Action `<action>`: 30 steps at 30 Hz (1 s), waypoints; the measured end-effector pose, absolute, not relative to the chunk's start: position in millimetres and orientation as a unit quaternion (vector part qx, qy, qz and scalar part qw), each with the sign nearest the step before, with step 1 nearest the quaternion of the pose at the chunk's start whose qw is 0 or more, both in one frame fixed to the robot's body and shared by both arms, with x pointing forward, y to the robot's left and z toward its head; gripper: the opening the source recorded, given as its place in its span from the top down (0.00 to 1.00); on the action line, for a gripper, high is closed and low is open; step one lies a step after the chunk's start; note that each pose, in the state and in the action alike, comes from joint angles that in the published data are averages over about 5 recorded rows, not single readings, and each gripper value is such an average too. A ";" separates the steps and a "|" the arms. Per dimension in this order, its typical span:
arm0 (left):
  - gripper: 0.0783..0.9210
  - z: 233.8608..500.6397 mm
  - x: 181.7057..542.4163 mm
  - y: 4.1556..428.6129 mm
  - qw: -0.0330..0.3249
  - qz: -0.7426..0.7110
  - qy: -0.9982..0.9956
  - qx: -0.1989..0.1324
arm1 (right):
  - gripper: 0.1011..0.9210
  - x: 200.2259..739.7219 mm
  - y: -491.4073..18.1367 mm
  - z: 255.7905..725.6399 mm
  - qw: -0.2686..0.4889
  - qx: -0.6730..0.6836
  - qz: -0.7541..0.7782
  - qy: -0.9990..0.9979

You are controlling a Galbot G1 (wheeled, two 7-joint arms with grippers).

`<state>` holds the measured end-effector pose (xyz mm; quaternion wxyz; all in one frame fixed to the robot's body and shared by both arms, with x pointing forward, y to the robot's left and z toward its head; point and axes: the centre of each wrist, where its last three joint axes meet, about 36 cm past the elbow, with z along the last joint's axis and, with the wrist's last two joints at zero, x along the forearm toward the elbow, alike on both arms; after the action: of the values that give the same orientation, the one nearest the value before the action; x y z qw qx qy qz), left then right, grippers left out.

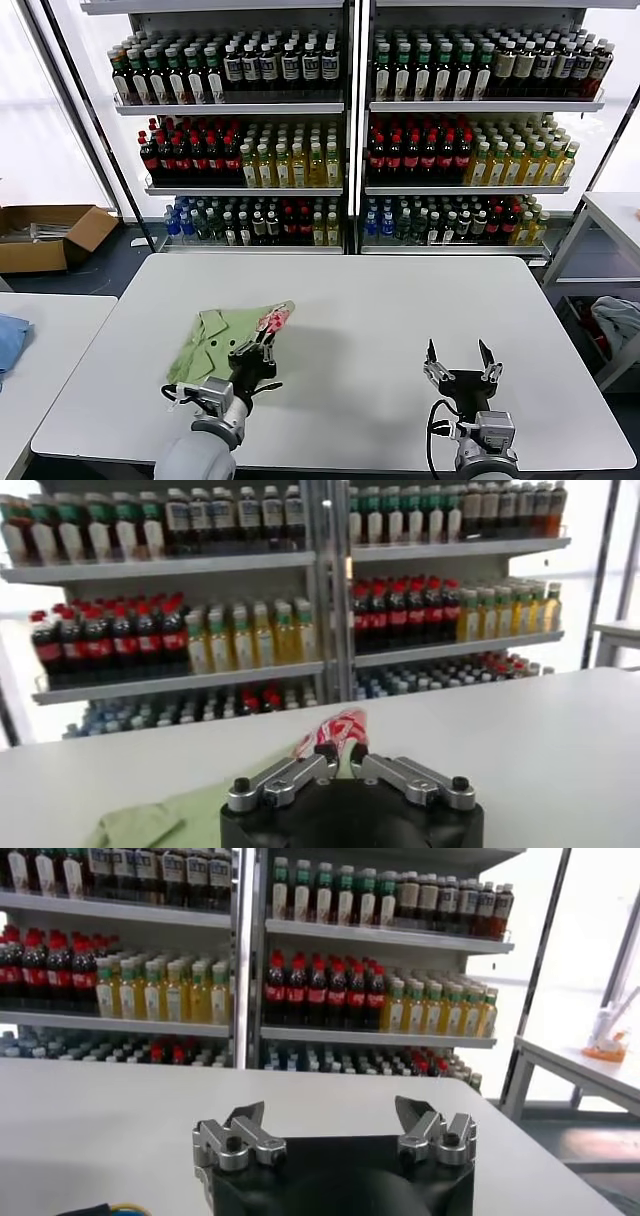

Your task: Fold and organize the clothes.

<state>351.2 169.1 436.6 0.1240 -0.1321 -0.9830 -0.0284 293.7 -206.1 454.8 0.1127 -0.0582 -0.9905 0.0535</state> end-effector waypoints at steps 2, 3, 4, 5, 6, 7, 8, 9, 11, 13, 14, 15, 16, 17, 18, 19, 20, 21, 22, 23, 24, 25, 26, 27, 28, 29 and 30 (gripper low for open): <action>0.93 436.7 353.0 160.6 0.122 -0.018 -0.982 -0.144 | 0.12 294.5 -205.1 453.9 0.116 -0.057 0.054 -0.990; 0.91 436.8 353.8 156.5 0.121 -0.012 -0.981 -0.151 | 0.12 295.0 -204.5 453.5 0.117 -0.056 0.055 -0.990; 0.88 437.1 354.4 152.6 0.120 -0.005 -0.980 -0.158 | 0.12 295.6 -203.9 452.9 0.119 -0.056 0.055 -0.990; 0.84 437.6 354.8 149.0 0.118 0.002 -0.979 -0.165 | 0.12 296.4 -203.2 452.4 0.122 -0.055 0.054 -0.990; 0.81 438.4 354.8 145.3 0.116 0.010 -0.978 -0.172 | 0.12 297.3 -202.5 451.7 0.124 -0.055 0.054 -0.989; 0.78 439.3 354.6 141.9 0.113 0.017 -0.977 -0.179 | 0.12 298.3 -201.7 451.0 0.127 -0.054 0.053 -0.989; 0.74 440.4 354.2 138.6 0.111 0.025 -0.976 -0.186 | 0.12 299.4 -200.8 450.2 0.131 -0.054 0.051 -0.989; 0.71 441.6 353.5 135.4 0.109 0.031 -0.975 -0.192 | 0.12 300.7 -200.0 449.3 0.134 -0.053 0.050 -0.988; 0.64 443.9 351.9 129.7 0.104 0.043 -0.973 -0.201 | 0.12 303.4 -198.2 447.5 0.143 -0.051 0.046 -0.987; 0.58 445.6 350.8 125.7 0.100 0.052 -0.972 -0.207 | 0.12 306.1 -196.4 446.6 0.150 -0.048 0.041 -0.987; 0.53 446.2 350.4 124.5 0.099 0.056 -0.972 -0.208 | 0.12 307.4 -195.4 446.7 0.154 -0.045 0.036 -0.986; 0.50 446.8 350.0 123.9 0.097 0.058 -0.972 -0.208 | 0.12 308.7 -194.2 446.9 0.158 -0.041 0.030 -0.986; 0.47 447.4 349.7 123.9 0.096 0.059 -0.972 -0.207 | 0.12 310.1 -193.0 447.3 0.163 -0.036 0.022 -0.986; 0.43 448.1 349.4 124.4 0.095 0.059 -0.972 -0.205 | 0.12 311.5 -191.6 447.6 0.168 -0.030 0.012 -0.985; 0.40 448.7 349.2 125.8 0.094 0.057 -0.973 -0.202 | 0.12 313.1 -190.0 447.7 0.175 -0.024 0.002 -0.984; 0.37 449.1 349.3 127.8 0.094 0.053 -0.974 -0.197 | 0.12 314.9 -188.3 447.7 0.181 -0.017 -0.010 -0.983; 0.33 449.2 349.6 130.7 0.094 0.047 -0.976 -0.191 | 0.12 316.9 -186.1 447.6 0.188 -0.009 -0.022 -0.982; 0.30 449.1 350.1 134.2 0.094 0.041 -0.978 -0.183 | 0.12 319.1 -183.5 447.3 0.194 -0.001 -0.035 -0.980; 0.27 448.9 350.7 138.3 0.095 0.033 -0.980 -0.174 | 0.12 321.4 -180.7 447.0 0.201 0.008 -0.047 -0.978; 0.23 448.7 351.5 142.9 0.095 0.024 -0.982 -0.164 | 0.12 324.0 -177.2 446.6 0.207 0.017 -0.060 -0.976; 0.20 448.8 352.1 147.9 0.095 0.016 -0.983 -0.153 | 0.12 326.6 -173.5 446.2 0.213 0.025 -0.072 -0.974; 0.17 449.1 352.6 153.0 0.095 0.009 -0.985 -0.144 | 0.12 329.2 -169.5 445.7 0.219 0.034 -0.083 -0.972; 0.15 449.6 353.0 158.5 0.094 0.001 -0.987 -0.133 | 0.12 332.0 -165.2 445.2 0.224 0.042 -0.093 -0.969; 0.13 450.3 353.2 164.1 0.093 -0.005 -0.988 -0.123 | 0.12 334.7 -160.7 444.7 0.230 0.051 -0.102 -0.967; 0.13 450.9 353.1 169.6 0.093 -0.011 -0.989 -0.114 | 0.12 337.4 -156.1 444.1 0.235 0.058 -0.111 -0.964; 0.12 451.5 352.9 175.4 0.092 -0.017 -0.990 -0.104 | 0.12 340.1 -151.4 443.5 0.240 0.066 -0.119 -0.961; 0.12 452.1 352.6 180.9 0.092 -0.023 -0.991 -0.094 | 0.12 342.9 -146.6 442.9 0.245 0.073 -0.126 -0.959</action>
<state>352.6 180.9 452.1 0.0921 -0.0944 -0.9910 -0.0225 342.9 -146.6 442.9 0.2445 0.0731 -0.9587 -0.1257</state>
